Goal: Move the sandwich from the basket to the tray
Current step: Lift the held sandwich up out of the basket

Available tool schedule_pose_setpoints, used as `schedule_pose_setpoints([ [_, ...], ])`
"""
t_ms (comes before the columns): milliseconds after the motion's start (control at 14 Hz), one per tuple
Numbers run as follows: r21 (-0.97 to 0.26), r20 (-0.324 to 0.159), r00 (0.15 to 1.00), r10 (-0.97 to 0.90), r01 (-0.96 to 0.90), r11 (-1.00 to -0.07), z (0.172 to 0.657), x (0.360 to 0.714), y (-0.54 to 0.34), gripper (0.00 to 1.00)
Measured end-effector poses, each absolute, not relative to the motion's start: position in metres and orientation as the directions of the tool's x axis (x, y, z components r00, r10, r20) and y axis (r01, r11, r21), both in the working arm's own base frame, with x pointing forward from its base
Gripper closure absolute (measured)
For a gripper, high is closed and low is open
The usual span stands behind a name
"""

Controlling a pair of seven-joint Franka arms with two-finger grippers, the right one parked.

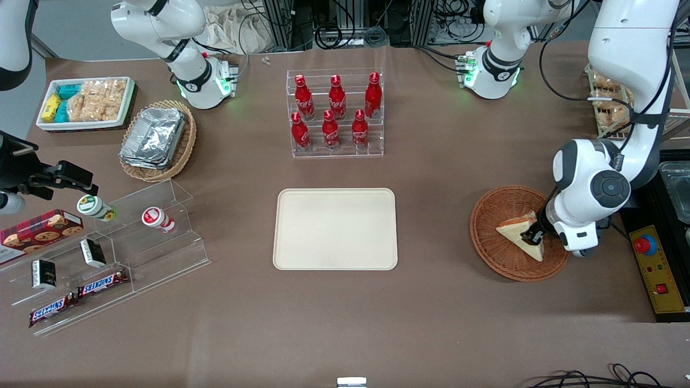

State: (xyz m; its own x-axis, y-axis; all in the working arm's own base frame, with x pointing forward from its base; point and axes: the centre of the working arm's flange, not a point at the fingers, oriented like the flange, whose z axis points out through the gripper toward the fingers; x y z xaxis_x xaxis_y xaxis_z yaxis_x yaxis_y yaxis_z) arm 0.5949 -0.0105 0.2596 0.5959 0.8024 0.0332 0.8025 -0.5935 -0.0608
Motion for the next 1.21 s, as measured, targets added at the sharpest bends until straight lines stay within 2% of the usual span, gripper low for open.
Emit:
schedule_pose_setpoints([
  [286,-0.054,0.037,0.597,0.802,0.802,-0.594,0.262,0.596,-0.011,0.77],
  [571,-0.080,0.034,0.595,0.803,0.803,-0.591,0.281,0.599,-0.012,0.78],
  [714,-0.098,0.034,0.592,0.805,0.804,-0.587,0.305,0.606,-0.013,0.85],
  [857,-0.121,0.030,0.596,0.803,0.799,-0.588,0.333,0.614,-0.015,0.85],
  [1214,-0.170,-0.004,0.712,0.702,0.691,-0.702,0.402,0.610,-0.031,0.85],
])
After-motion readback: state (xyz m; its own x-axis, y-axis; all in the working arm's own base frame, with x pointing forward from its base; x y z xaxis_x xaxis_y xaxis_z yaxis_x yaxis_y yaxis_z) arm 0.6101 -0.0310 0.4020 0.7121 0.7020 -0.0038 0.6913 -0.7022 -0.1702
